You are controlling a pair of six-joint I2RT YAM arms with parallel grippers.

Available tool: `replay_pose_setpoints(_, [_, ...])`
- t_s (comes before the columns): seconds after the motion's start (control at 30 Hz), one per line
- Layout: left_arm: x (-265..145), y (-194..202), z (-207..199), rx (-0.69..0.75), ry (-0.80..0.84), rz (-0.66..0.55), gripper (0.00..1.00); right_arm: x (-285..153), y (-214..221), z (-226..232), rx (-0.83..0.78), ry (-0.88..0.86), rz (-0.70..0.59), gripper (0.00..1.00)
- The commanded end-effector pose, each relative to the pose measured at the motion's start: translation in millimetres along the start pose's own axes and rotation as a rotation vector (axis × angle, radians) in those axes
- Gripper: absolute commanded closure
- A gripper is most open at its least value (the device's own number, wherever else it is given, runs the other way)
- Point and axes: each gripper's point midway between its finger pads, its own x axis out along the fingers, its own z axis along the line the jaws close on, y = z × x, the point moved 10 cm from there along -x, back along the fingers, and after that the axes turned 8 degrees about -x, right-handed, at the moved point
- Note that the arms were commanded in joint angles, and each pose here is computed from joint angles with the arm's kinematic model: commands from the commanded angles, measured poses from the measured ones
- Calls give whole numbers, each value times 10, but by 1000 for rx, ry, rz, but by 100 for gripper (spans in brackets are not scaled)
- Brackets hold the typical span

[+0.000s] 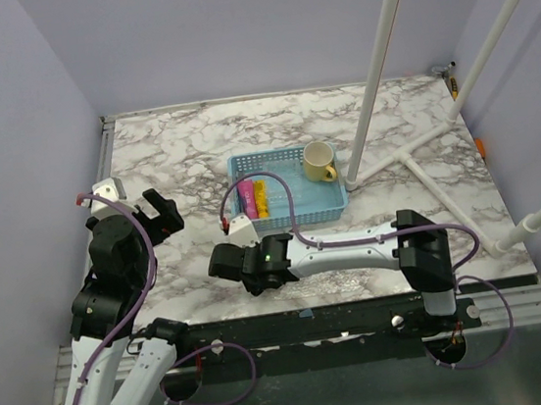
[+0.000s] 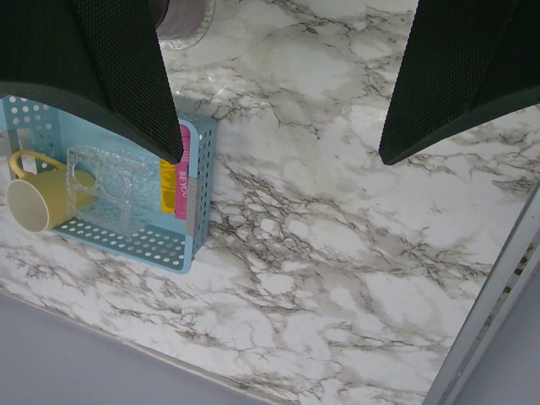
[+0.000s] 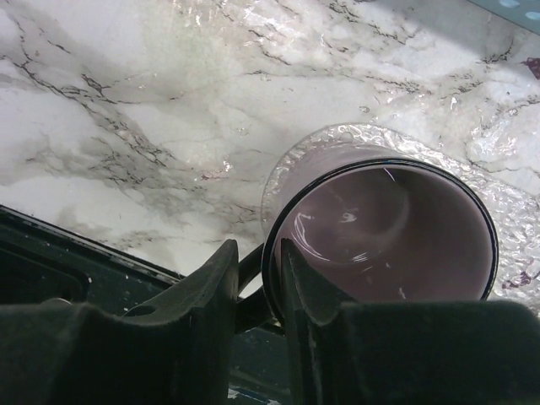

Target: Prepare toiletry sets of a toothbrush and toothpaste on the tray

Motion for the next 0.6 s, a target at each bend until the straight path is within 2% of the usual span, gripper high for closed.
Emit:
replay_pose_setpoints(0.0, [8,2,11,-5,-11,-16,2,-136,-85,9,26,9,-45,69])
replay_pose_setpoints(0.4, [15,9,14,-4,-13,-15,2,-638,-309,-309,56,60,-196,59])
replay_pose_setpoints(0.57, [22,12,13,-3,-15,-12,2,-751,-466,-593,71,114,-234,58])
